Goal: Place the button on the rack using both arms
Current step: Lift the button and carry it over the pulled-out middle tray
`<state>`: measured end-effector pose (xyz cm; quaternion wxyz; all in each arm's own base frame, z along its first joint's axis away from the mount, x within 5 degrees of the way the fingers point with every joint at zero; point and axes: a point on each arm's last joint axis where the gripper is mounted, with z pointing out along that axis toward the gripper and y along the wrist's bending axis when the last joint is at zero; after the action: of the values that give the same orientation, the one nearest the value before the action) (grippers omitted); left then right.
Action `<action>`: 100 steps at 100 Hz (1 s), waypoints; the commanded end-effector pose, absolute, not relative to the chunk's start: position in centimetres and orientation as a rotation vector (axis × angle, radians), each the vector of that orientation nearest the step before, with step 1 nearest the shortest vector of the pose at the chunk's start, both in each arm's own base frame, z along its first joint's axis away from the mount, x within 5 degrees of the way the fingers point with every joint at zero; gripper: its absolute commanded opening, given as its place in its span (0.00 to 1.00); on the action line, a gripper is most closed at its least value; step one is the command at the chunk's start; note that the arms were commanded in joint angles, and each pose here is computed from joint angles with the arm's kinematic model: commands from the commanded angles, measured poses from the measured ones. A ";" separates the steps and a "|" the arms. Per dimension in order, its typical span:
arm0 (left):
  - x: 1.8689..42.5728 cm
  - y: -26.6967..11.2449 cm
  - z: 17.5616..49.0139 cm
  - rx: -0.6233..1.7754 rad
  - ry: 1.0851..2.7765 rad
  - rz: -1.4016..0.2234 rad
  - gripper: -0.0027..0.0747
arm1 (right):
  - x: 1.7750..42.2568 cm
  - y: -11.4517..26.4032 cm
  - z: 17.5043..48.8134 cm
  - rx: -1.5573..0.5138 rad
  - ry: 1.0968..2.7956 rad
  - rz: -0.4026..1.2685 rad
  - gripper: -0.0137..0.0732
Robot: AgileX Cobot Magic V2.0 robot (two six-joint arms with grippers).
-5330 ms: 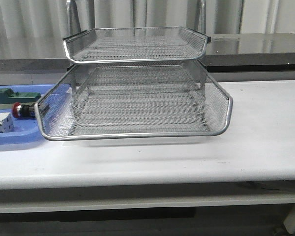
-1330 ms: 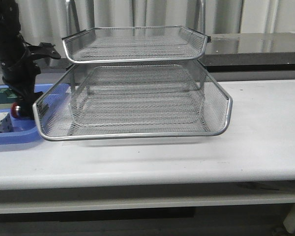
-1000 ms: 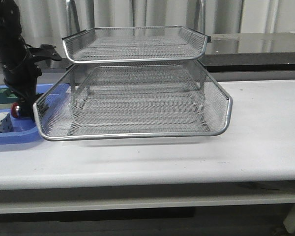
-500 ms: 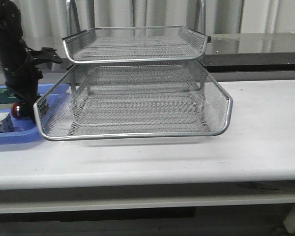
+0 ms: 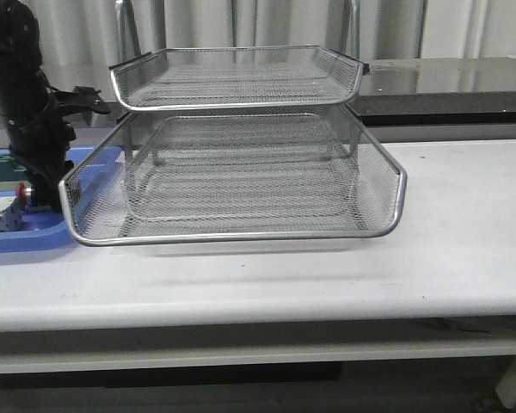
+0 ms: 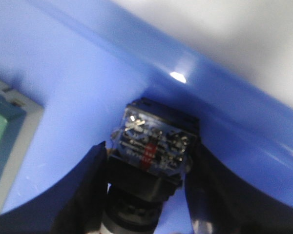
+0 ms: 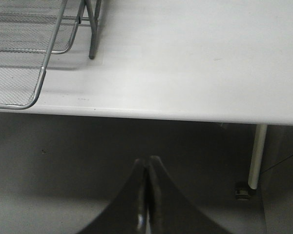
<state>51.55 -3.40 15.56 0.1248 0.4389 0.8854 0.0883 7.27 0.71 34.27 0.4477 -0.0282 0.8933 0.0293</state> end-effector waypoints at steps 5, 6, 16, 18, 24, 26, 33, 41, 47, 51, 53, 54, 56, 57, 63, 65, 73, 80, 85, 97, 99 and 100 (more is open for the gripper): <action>51.3 -3.4 20.9 1.228 2.547 0.298 0.08 | 7.5 0.7 35.7 -0.075 2.121 0.072 0.08; 51.3 -3.4 21.0 1.220 2.551 0.296 0.08 | 7.5 0.7 35.7 -0.075 2.121 0.072 0.08; 51.3 -3.2 23.5 1.113 2.571 0.314 0.07 | 7.5 0.7 35.7 -0.075 2.121 0.072 0.08; 51.3 -3.2 24.0 1.092 2.575 0.316 0.07 | 7.5 0.7 35.7 -0.075 2.121 0.072 0.08; 51.3 -3.2 25.5 1.037 2.570 0.317 0.07 | 7.5 0.7 35.7 -0.075 2.121 0.072 0.08; 51.3 -3.1 26.1 0.996 2.564 0.324 0.07 | 7.5 0.7 35.7 -0.075 2.121 0.072 0.08; 51.2 -3.1 27.8 0.925 2.533 0.327 0.07 | 7.5 0.7 35.7 -0.075 2.122 0.071 0.08; 50.8 -3.1 29.6 0.883 2.499 0.333 0.07 | 7.5 0.7 35.7 -0.075 2.122 0.071 0.08; 50.4 -3.3 30.9 0.862 2.479 0.333 0.07 | 7.5 0.7 35.7 -0.075 2.122 0.071 0.08; 50.1 -3.5 31.7 0.847 2.466 0.332 0.07 | 7.5 0.7 35.7 -0.075 2.122 0.071 0.08; 49.9 -3.5 31.9 0.840 2.464 0.331 0.07 | 7.5 0.7 35.7 -0.075 2.122 0.071 0.08; 49.8 -3.5 32.1 0.838 2.462 0.331 0.07 | 7.5 0.7 35.7 -0.075 2.122 0.071 0.08; 49.7 -3.4 32.5 0.836 2.455 0.333 0.07 | 7.5 0.7 35.7 -0.075 2.122 0.071 0.08; 49.6 -3.6 32.6 0.838 2.453 0.332 0.07 | 7.5 0.7 35.7 -0.075 2.122 0.071 0.08; 49.0 -3.8 33.9 0.826 2.433 0.332 0.07 | 7.5 0.7 35.7 -0.075 2.122 0.071 0.08; 48.8 -3.9 34.2 0.820 2.429 0.330 0.07 | 7.5 0.7 35.7 -0.075 2.122 0.071 0.08; 47.8 -4.0 35.7 0.801 2.407 0.328 0.07 | 7.5 0.7 35.7 -0.075 2.122 0.071 0.08; 46.9 -4.2 37.1 0.779 2.391 0.320 0.07 | 7.5 0.7 35.7 -0.075 2.122 0.071 0.08; 46.2 -4.5 38.0 0.776 2.376 0.317 0.07 | 7.5 0.7 35.7 -0.075 2.122 0.071 0.08; 44.4 -4.9 39.9 0.755 2.357 0.310 0.07 | 7.5 0.7 35.7 -0.075 2.122 0.071 0.08; 44.0 -4.9 40.2 0.755 2.354 0.309 0.07 | 7.5 0.7 35.7 -0.075 2.122 0.071 0.08; 43.8 -5.1 40.4 0.755 2.352 0.307 0.07 | 7.5 0.7 35.7 -0.075 2.122 0.071 0.08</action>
<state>47.04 -4.83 35.14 0.2715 0.3017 0.9071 0.1118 7.26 0.71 34.26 0.4470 -0.0282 0.8936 0.0292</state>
